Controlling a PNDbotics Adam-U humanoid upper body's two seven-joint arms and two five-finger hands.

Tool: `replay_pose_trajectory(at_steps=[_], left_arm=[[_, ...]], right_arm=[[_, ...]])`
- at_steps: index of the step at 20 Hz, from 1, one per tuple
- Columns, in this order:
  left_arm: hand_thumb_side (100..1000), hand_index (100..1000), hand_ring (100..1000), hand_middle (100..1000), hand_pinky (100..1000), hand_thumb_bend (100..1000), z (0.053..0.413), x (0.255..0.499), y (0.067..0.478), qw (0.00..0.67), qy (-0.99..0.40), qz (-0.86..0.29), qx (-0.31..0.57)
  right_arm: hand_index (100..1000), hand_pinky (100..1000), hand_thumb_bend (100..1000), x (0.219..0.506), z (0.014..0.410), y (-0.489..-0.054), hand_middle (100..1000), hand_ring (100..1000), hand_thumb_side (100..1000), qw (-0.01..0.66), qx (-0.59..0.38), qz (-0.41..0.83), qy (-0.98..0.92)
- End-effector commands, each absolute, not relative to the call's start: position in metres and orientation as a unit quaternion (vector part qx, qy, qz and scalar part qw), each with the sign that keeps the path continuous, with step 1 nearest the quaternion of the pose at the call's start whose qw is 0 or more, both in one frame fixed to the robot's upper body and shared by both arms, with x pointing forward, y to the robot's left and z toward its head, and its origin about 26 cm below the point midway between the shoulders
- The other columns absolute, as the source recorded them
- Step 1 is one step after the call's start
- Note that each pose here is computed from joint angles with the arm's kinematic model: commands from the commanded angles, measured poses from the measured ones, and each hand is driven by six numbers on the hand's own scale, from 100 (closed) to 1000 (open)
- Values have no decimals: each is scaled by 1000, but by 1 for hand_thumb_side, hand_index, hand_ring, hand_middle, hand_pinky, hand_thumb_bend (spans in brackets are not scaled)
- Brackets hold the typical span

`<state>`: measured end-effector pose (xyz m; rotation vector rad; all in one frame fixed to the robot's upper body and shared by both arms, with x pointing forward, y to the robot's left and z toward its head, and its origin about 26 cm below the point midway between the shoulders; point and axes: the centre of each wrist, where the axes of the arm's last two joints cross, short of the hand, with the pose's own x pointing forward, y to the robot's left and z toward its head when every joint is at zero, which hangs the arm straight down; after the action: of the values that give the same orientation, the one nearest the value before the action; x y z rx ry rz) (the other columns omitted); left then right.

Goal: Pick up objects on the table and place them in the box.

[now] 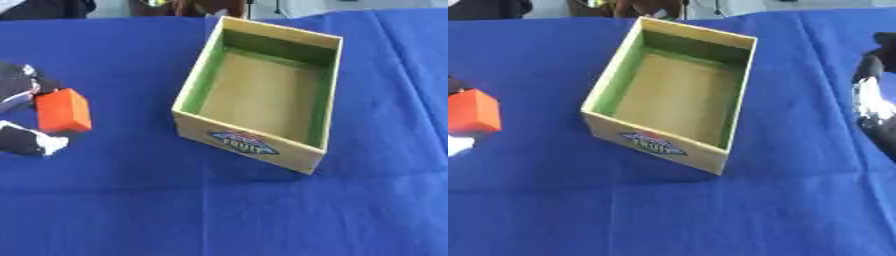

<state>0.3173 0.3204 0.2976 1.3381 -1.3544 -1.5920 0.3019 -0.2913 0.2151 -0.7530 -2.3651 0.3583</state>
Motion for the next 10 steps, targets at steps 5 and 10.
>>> replay_pose_trajectory(at_steps=[5, 10], left_arm=[[518, 567, 486, 375, 264, 100, 345, 321, 286, 264, -585, -579, 503], [518, 553, 477, 362, 253, 100, 363, 343, 253, 243, -623, -577, 468]], right_arm=[[797, 739, 100, 299, 225, -295, 603, 657, 558, 294, -289, 146, -899], [796, 737, 100, 300, 230, -295, 604, 656, 555, 284, -285, 149, -904]])
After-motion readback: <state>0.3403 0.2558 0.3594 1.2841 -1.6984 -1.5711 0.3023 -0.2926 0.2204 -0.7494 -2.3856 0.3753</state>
